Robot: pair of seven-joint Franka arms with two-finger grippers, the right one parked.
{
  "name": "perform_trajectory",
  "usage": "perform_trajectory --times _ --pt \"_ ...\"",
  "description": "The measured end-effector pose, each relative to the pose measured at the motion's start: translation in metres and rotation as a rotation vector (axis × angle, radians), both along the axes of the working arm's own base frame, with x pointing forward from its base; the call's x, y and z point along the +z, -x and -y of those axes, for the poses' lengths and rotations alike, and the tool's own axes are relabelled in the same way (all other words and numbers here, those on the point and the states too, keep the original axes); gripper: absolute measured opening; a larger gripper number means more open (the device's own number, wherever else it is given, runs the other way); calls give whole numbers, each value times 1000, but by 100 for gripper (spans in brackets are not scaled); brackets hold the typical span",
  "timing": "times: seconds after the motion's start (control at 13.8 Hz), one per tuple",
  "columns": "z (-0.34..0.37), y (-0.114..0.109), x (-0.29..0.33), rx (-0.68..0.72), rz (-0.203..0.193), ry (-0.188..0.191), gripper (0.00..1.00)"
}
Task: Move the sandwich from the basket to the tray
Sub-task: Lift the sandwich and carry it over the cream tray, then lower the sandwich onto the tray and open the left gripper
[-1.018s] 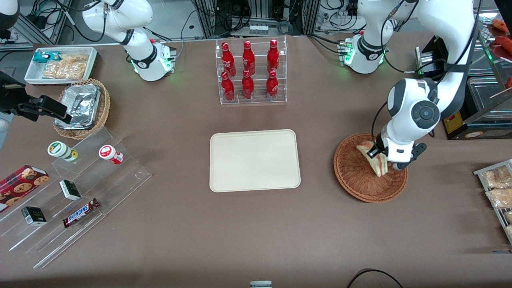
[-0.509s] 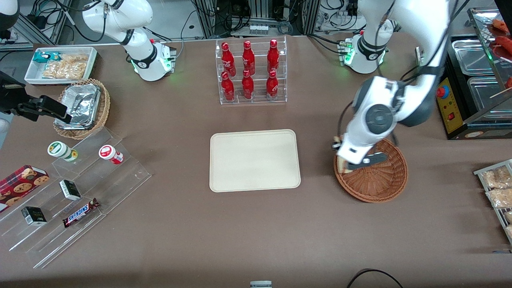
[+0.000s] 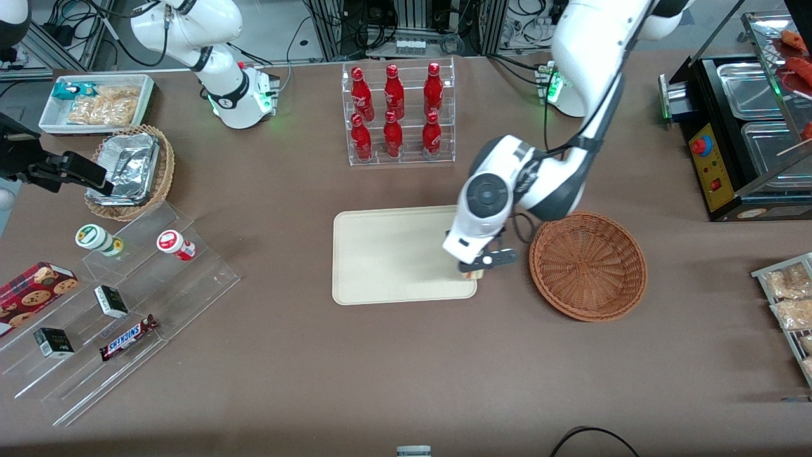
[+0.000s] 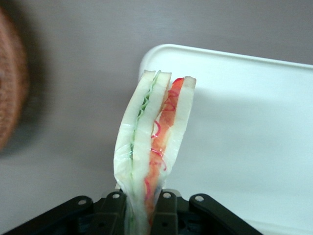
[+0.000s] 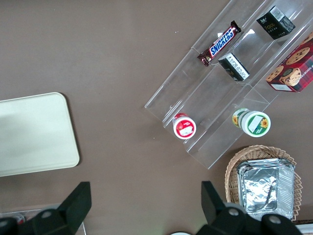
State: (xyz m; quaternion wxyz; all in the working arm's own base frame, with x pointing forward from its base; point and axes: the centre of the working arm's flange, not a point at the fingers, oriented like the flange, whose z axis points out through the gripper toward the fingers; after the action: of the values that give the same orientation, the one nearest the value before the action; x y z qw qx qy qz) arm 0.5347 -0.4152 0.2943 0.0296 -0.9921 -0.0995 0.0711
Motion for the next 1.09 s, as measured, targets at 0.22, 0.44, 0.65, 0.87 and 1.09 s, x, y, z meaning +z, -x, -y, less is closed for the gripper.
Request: perform_trajectory --times 0.22,0.44,0.65,0.87,1.09 --pt "55 10 -25 22 4 1 15" --pt "97 16 -40 71 -18 4 15" --pt "118 14 -49 91 -25 8 15" --pt "126 16 -53 91 -24 11 15" --pt "127 18 -64 90 -29 7 15"
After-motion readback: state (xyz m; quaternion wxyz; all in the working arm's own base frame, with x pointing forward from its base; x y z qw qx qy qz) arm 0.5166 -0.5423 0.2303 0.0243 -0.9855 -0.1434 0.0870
